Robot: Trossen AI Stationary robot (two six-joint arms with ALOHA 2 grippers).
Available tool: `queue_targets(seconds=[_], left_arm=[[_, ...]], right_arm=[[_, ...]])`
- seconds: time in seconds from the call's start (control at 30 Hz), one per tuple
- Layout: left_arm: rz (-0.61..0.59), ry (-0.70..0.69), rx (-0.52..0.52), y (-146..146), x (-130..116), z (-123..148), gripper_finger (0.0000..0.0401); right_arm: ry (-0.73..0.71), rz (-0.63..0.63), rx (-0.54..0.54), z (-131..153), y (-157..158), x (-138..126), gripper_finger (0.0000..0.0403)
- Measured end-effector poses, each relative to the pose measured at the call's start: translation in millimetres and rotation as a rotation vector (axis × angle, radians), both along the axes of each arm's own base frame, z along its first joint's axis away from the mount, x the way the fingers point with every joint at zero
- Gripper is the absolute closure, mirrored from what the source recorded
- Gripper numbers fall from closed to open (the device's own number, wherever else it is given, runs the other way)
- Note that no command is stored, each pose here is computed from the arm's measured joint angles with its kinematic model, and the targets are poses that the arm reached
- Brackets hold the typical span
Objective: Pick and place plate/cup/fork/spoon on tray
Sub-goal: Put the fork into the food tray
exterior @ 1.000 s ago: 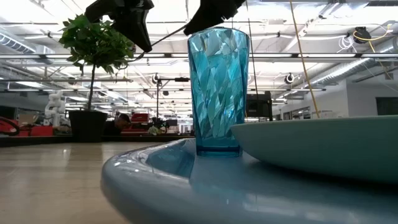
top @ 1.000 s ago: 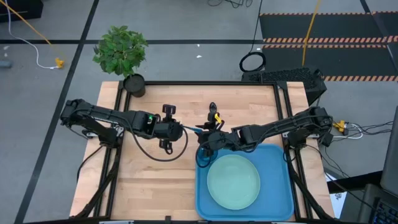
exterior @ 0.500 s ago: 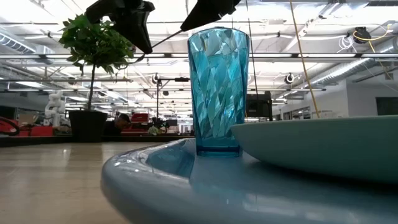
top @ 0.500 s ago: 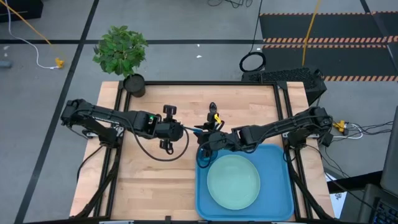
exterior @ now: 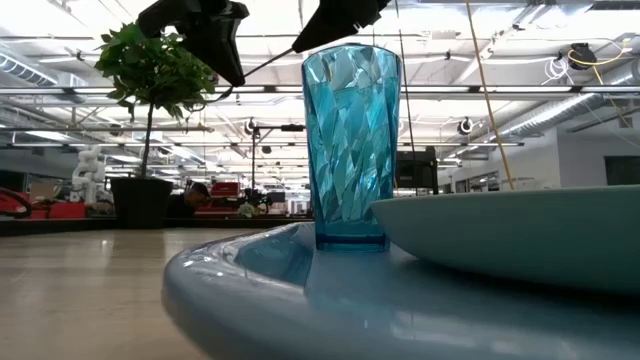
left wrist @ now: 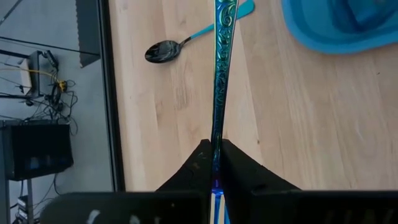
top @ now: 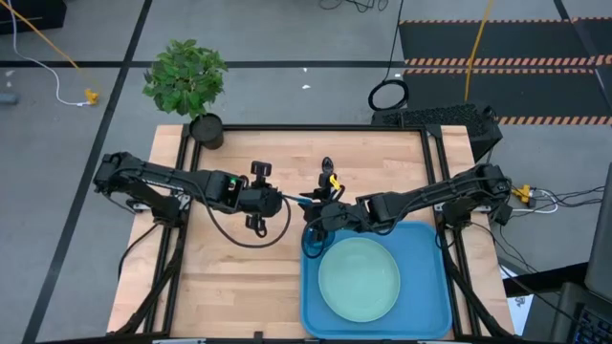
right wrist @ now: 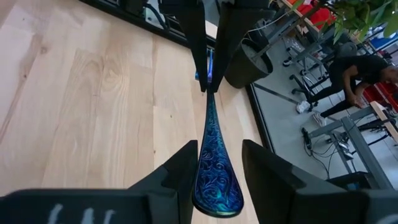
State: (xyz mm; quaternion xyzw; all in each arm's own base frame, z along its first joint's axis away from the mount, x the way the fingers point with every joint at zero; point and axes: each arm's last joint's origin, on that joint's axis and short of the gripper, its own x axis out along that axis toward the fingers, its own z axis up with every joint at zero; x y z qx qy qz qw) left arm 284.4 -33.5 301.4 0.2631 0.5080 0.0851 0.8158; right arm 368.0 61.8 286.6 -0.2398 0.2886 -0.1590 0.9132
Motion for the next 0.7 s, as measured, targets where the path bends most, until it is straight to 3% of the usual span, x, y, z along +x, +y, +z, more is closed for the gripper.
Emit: queue_targets(seconds=[0.13, 0.33, 0.57, 0.7], left_arm=[[0.002, -0.001, -0.001, 0.0, 0.0, 0.0, 0.0393], [0.012, -0.007, -0.006, 0.0, 0.0, 0.0, 0.0379], [0.036, -0.028, -0.024, -0.4, 0.7, 0.4, 0.0376], [0.05, -0.051, -0.042, -3.9, 1.0, 0.8, 0.0337]], right_arm=[[-0.002, -0.003, 0.004, 0.0, 0.0, 0.0, 0.0297], [-0.004, 0.002, 0.015, -0.1, 0.5, 0.0, 0.0346], [-0.015, -0.002, 0.019, 0.3, 4.3, -0.6, 0.034], [-0.043, -0.031, 0.037, 4.3, 7.5, -3.9, 0.0328]])
